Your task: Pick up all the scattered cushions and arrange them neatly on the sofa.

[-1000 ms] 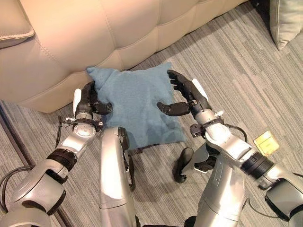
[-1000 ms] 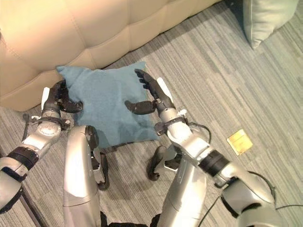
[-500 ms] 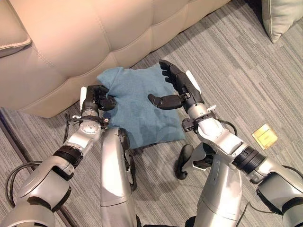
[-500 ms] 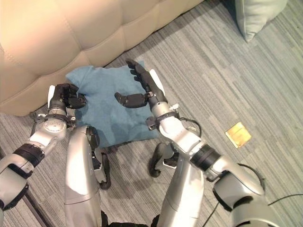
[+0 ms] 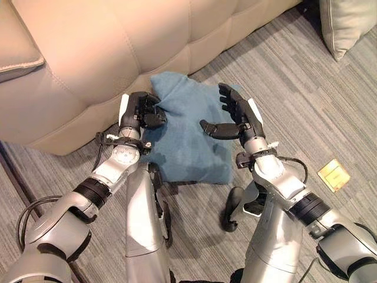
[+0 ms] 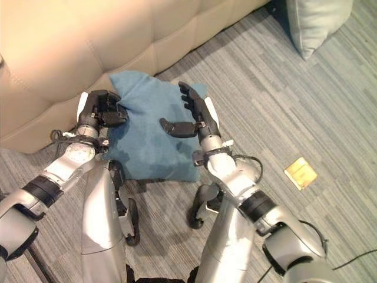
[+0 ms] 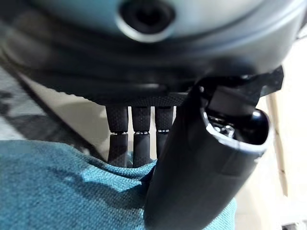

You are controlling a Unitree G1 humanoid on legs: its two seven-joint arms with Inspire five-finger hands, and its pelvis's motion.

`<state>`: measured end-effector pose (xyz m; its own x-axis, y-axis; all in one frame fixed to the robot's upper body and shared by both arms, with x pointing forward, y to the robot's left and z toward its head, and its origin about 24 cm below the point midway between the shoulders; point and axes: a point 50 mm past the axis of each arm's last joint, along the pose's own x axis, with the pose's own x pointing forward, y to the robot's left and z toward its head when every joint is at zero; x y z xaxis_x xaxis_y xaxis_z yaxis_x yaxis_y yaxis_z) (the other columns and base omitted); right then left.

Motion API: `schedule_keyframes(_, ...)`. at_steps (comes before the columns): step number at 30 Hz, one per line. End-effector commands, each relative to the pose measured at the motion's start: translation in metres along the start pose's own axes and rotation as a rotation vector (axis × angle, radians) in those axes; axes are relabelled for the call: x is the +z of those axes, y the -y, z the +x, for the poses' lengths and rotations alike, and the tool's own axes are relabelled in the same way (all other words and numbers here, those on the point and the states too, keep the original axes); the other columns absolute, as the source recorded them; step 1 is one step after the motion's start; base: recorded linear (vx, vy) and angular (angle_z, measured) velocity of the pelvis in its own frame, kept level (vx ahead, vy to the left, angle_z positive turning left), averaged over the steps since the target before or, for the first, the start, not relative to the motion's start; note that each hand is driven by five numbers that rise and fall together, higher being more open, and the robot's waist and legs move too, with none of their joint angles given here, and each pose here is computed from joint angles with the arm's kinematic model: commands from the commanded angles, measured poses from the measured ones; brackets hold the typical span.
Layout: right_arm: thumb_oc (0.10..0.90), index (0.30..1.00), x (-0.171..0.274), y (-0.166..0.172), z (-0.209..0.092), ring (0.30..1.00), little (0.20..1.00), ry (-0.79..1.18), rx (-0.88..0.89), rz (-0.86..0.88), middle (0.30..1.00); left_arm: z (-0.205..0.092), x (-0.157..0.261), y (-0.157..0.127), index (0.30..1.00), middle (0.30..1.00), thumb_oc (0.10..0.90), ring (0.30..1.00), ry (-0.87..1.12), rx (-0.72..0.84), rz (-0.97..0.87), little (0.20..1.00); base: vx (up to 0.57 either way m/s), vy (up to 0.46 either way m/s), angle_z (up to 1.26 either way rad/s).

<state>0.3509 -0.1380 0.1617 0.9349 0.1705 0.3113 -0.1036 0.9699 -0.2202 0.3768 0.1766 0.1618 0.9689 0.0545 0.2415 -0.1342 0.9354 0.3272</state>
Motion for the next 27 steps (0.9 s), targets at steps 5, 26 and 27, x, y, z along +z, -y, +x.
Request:
schedule_keyframes(5, 0.8, 0.9, 0.066, 0.03, 0.017, 0.9, 0.9, 0.311, -0.096, 0.025, 0.9, 0.004, 0.107, 0.008, 0.3, 0.3, 0.4, 0.3, 0.486, -0.083, -0.092, 0.3, 0.03, -0.001, 0.05)
schedule_keyframes(26, 0.8, 0.9, 0.08, 0.088, 0.004, 0.9, 0.9, 0.402, -0.35, -0.275, 0.9, -0.028, 0.212, -0.053, 0.3, 0.3, 0.4, 0.3, 1.016, 0.128, 0.087, 0.3, -0.03, -0.088, 0.06)
schedule_keyframes(27, 0.8, 0.9, 0.087, 0.089, 0.005, 0.9, 0.9, 0.433, -0.356, -0.279, 0.9, -0.03, 0.212, -0.054, 0.3, 0.3, 0.4, 0.3, 1.023, 0.13, 0.066, 0.3, -0.09, -0.068, 0.18)
